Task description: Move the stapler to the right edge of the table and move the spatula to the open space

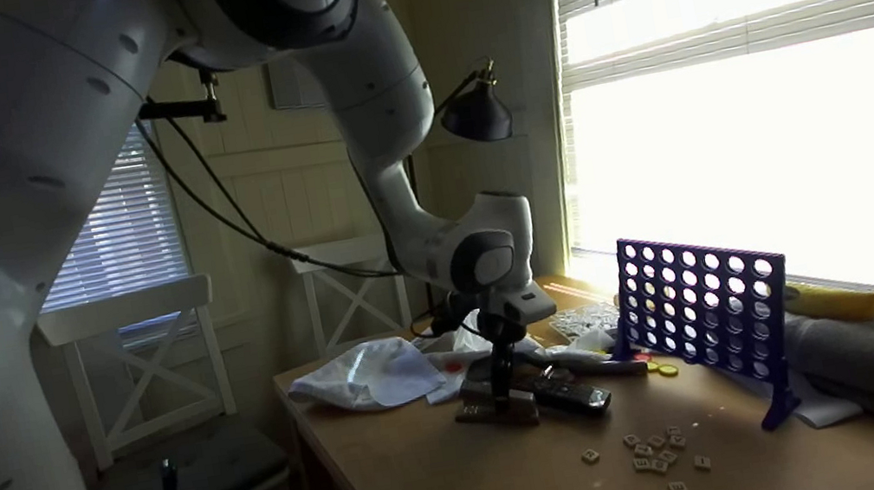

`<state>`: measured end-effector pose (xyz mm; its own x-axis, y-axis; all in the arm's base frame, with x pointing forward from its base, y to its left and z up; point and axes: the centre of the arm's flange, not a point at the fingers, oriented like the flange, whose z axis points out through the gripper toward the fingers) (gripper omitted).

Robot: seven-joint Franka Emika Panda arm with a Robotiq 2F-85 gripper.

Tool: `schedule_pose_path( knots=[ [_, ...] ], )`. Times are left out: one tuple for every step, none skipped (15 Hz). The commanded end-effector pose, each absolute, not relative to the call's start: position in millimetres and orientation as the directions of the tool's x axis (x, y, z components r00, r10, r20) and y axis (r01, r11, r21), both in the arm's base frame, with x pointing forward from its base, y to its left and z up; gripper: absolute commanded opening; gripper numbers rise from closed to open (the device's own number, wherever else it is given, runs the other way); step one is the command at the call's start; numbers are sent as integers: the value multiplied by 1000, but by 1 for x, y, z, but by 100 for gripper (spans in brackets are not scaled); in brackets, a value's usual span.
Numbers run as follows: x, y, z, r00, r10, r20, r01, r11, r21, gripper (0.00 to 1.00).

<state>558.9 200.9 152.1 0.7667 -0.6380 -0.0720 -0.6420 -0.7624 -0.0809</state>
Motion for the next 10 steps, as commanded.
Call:
schedule_pose_path(
  knots=[
    [571,210,152,769,-636,-69,-640,-764,-86,37],
    [571,211,153,770,-635,-67,-638,-765,-87,31],
    [570,211,153,771,-634,-67,-637,-766,-86,23],
    [568,210,154,768,-636,-70,-640,-764,-81,16],
    [563,208,160,768,-635,-88,-641,-765,-70,11],
    [559,206,168,767,-634,-98,-640,-766,-63,11],
    [552,201,185,769,-632,-98,-638,-767,-66,11],
    [548,195,198,768,-633,-94,-640,-765,-72,11],
    [544,187,214,765,-638,-92,-644,-762,-72,11],
    [540,177,229,755,-650,-87,-655,-752,-73,11]
  ],
)
